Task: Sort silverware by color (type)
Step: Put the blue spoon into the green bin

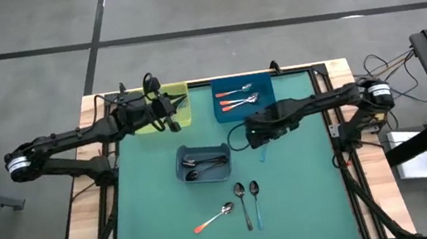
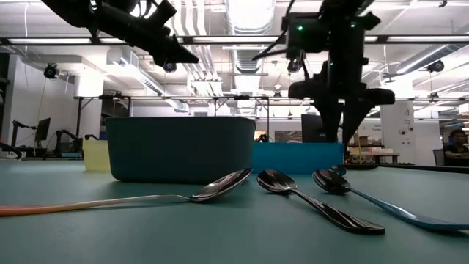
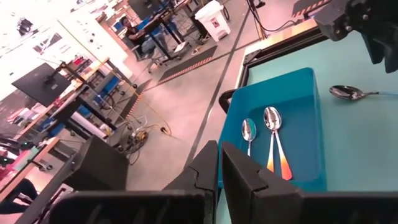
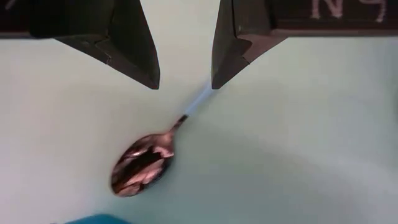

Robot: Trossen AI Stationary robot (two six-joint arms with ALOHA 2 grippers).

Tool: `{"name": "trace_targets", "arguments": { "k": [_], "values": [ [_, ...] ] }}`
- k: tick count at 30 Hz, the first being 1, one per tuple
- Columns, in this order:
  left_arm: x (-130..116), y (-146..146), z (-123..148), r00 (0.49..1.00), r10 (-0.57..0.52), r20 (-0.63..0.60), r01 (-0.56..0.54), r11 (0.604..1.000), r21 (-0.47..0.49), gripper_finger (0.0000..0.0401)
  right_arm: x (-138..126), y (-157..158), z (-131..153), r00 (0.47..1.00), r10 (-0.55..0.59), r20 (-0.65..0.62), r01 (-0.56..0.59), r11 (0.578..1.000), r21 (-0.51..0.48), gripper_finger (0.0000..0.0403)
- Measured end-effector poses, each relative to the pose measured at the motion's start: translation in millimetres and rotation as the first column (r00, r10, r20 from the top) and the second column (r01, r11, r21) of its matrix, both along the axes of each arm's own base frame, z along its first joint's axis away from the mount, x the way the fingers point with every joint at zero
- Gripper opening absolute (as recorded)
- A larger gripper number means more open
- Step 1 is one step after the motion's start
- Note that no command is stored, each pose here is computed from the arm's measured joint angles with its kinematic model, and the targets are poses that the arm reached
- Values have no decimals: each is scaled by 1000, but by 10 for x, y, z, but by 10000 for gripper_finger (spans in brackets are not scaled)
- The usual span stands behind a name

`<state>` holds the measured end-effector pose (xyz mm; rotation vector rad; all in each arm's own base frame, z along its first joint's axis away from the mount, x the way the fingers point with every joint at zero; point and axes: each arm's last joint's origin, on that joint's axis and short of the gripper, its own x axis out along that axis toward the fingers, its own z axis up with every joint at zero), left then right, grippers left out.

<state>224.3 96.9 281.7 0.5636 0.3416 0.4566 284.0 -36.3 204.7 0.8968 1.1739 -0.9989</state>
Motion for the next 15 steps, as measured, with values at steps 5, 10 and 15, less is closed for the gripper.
{"name": "trace_targets", "arguments": {
  "k": [5,10,15],
  "values": [
    [-1,0,-4,1000,-1,-9,1,1000,7,2,109,-20,-8,998,19,-57,-20,1000,-22,126],
    [-6,4,-27,1000,5,-21,-5,1000,4,2,124,-29,-70,997,8,-80,-12,999,-43,114],
    [-8,4,-40,1000,6,-29,-6,1000,3,2,96,-27,-160,996,-35,-80,31,998,-47,124]
  ]
}}
